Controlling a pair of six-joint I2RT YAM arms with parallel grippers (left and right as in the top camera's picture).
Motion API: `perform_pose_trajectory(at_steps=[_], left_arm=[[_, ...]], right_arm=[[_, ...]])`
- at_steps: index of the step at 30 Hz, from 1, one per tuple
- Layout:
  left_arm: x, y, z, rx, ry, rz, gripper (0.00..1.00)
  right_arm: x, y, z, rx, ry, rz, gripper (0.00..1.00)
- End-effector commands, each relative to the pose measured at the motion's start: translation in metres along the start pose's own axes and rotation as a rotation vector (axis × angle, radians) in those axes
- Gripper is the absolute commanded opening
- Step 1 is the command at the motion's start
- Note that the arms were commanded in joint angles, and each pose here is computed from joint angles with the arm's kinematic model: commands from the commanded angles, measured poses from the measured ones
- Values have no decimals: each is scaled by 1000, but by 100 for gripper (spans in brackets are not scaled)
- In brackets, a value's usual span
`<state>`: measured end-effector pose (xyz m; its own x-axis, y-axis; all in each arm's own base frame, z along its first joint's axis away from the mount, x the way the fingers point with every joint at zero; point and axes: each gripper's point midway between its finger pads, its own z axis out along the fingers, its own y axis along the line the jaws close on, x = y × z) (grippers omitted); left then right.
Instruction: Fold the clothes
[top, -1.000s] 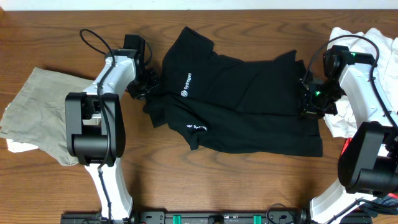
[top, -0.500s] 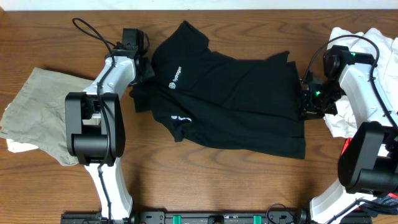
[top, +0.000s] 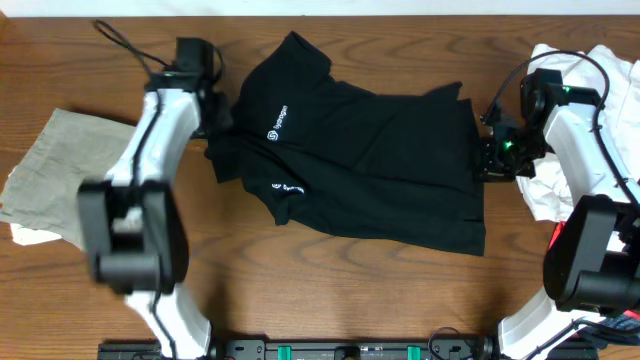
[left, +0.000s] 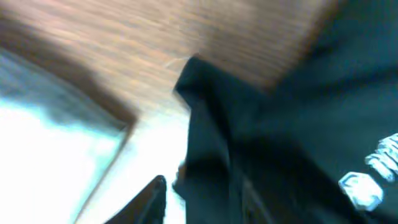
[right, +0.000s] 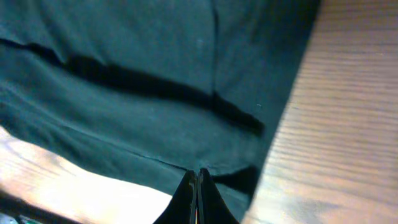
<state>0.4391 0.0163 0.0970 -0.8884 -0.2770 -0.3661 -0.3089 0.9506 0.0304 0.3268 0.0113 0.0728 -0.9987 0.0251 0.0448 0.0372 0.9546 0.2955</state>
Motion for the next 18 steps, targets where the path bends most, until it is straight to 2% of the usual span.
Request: perform_pose_trajectory(at_steps=[1, 5, 14, 18], left_arm=[[-8, 4, -58, 45, -70, -39, 46], [18, 4, -61, 59, 33, -26, 46], [73, 2, -16, 64, 228, -11, 46], [85, -3, -3, 103, 247, -15, 53]], right_arm=[[8, 22, 13, -64, 15, -52, 1], [16, 27, 36, -64, 27, -74, 1], [24, 24, 76, -70, -1, -92, 1], [28, 22, 81, -70, 4, -89, 1]])
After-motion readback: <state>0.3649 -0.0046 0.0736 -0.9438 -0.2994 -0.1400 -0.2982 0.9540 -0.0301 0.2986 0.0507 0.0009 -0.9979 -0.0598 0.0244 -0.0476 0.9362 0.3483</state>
